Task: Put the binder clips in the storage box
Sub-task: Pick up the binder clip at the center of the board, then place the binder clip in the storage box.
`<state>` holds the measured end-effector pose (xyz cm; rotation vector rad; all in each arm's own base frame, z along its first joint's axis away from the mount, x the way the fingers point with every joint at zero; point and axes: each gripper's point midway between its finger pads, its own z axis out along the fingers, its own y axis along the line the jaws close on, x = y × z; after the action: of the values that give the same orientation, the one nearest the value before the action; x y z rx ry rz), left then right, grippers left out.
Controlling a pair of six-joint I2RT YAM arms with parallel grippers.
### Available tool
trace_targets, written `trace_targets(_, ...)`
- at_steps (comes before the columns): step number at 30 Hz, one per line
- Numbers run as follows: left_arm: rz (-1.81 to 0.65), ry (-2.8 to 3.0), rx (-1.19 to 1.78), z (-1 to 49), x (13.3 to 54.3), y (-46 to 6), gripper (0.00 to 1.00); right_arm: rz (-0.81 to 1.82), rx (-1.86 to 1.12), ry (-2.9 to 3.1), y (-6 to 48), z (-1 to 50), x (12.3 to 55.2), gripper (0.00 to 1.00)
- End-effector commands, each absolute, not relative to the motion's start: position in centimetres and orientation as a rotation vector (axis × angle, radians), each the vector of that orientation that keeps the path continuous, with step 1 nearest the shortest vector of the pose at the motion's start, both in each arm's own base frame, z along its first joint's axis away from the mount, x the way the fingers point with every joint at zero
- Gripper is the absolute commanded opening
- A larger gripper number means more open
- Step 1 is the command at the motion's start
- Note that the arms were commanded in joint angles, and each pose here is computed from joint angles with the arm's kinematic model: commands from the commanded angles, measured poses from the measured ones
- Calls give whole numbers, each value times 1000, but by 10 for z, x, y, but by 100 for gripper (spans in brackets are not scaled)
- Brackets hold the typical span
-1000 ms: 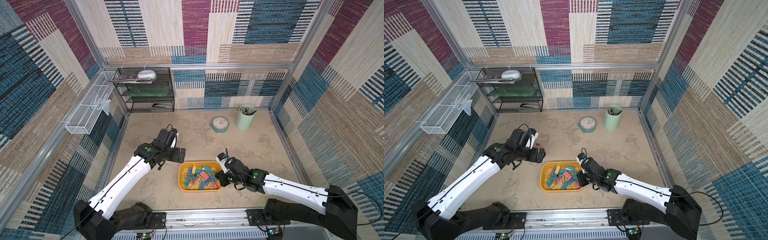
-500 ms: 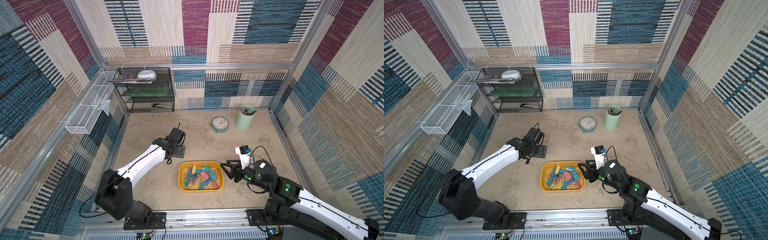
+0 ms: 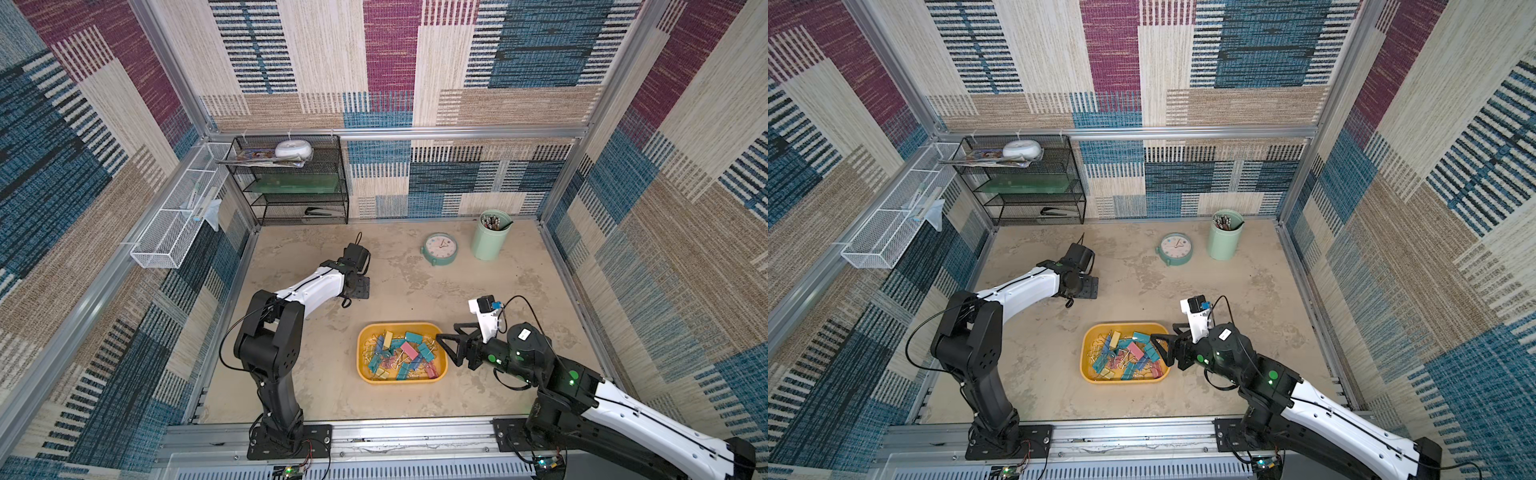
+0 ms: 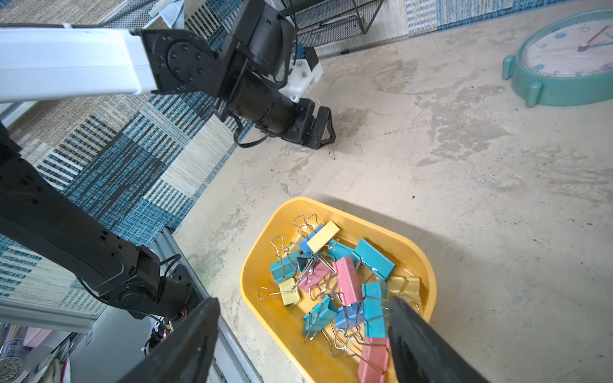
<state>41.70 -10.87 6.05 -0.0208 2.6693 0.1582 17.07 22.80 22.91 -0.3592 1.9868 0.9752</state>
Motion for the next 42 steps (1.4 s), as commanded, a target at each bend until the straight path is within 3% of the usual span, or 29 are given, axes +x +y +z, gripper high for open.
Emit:
trace_targets(1,102,2679,-68,51,426,-109,78,997,-354,1964,229,235,170,85)
trace_targets(6,83,2719,-89,37,424,-111,50,983,-364,1968,228,232,170,100)
trace_targets(13,-17,2734,-95,45,417,-121,24,936,-260,1960,218,228,181,100)
trace_targets(20,-355,2670,-45,104,389,-162,24,851,-120,1930,193,224,194,100)
trace_targets(30,-697,2500,387,188,276,-268,27,809,-47,2033,174,198,225,100)
trace_targets(38,-694,2563,684,156,194,-328,31,879,-30,2026,169,192,233,100)
trace_targets(42,-539,2631,670,115,187,-321,32,907,-37,2025,170,189,227,100)
